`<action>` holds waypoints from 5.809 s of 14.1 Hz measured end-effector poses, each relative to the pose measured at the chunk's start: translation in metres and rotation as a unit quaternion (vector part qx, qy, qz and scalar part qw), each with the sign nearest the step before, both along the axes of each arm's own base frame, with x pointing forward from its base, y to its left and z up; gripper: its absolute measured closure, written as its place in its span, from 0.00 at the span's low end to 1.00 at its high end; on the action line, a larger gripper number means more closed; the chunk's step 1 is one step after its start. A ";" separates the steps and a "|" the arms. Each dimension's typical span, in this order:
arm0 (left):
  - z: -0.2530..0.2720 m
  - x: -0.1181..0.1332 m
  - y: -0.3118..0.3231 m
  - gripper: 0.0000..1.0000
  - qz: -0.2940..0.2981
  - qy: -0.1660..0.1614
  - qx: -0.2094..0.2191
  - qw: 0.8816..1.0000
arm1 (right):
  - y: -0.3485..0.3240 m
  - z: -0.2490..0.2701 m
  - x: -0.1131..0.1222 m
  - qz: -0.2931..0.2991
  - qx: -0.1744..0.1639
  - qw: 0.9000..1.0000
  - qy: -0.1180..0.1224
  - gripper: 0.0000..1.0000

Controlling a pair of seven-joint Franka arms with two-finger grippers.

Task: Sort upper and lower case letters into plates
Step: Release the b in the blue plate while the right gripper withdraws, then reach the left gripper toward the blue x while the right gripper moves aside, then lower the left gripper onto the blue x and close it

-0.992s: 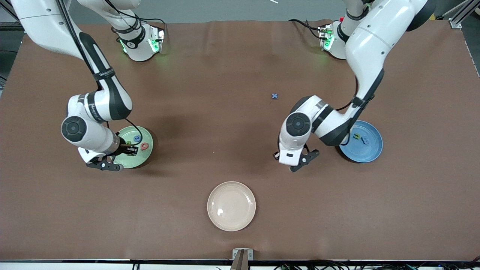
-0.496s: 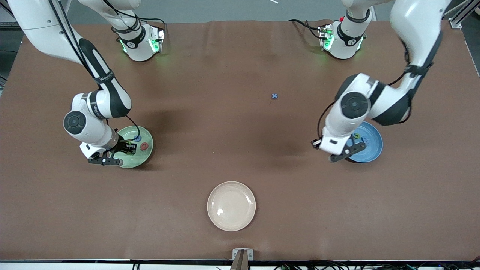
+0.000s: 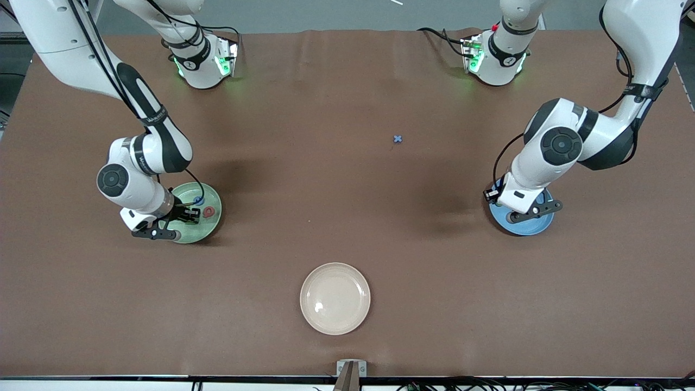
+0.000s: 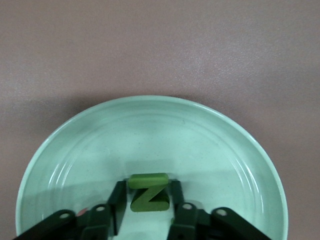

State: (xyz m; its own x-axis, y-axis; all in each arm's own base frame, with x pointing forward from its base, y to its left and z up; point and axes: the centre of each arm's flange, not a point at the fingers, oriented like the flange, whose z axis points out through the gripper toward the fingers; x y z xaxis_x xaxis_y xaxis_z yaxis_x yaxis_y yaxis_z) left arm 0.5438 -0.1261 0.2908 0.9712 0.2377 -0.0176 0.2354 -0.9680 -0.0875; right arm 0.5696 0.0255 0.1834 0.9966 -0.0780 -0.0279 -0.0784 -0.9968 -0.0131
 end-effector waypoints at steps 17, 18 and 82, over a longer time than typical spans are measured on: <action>-0.087 -0.032 0.079 0.63 -0.060 -0.041 -0.010 0.997 | -0.042 0.284 0.039 0.019 -0.041 0.992 0.122 0.00; -0.092 -0.033 0.079 0.63 -0.062 -0.039 -0.013 0.997 | -0.052 0.296 0.040 0.016 -0.039 0.992 0.121 0.00; -0.100 -0.275 -0.236 0.04 -0.133 -0.008 -0.045 0.990 | -0.009 0.421 -0.032 0.036 -0.019 0.999 0.012 0.00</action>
